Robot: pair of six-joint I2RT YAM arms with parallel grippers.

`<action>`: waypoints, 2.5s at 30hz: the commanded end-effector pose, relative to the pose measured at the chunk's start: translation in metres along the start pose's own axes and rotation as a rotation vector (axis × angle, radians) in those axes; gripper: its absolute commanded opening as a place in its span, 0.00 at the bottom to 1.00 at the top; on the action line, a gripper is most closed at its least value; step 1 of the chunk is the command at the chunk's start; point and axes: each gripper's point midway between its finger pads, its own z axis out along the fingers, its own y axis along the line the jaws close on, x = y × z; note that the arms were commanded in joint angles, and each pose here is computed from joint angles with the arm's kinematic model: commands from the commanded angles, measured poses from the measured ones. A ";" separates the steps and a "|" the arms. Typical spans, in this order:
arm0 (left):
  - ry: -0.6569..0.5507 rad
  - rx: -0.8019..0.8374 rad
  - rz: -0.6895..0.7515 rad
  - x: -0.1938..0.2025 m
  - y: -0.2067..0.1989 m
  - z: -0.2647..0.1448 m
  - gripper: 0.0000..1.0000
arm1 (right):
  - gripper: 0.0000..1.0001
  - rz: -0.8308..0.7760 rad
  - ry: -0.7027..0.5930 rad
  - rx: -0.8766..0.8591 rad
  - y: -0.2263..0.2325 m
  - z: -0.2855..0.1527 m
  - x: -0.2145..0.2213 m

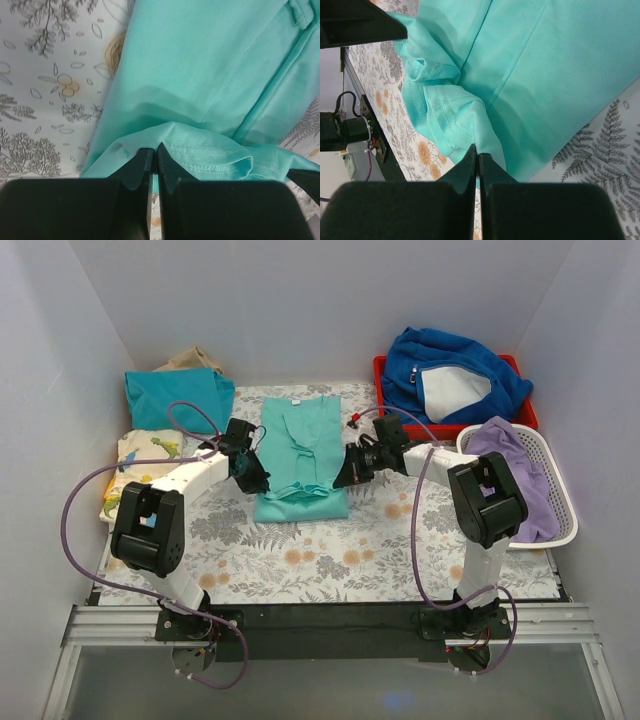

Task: Fold and stack the t-shirts
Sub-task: Fold the tshirt

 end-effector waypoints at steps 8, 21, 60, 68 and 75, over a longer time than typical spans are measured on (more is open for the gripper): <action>-0.035 0.035 0.001 -0.038 -0.011 0.015 0.28 | 0.23 -0.055 -0.037 0.022 -0.019 0.005 -0.030; -0.240 0.154 0.038 -0.088 -0.032 -0.048 0.76 | 0.46 -0.281 -0.289 0.259 -0.005 -0.069 -0.102; -0.041 0.276 0.174 -0.073 -0.055 0.039 0.71 | 0.46 -0.136 -0.033 0.085 -0.032 0.046 -0.053; -0.087 0.158 0.174 -0.077 -0.029 0.058 0.71 | 0.46 -0.155 -0.046 0.140 -0.050 0.044 -0.057; -0.208 0.048 0.163 -0.099 -0.012 0.048 0.71 | 0.47 -0.212 -0.078 0.162 -0.048 0.035 -0.070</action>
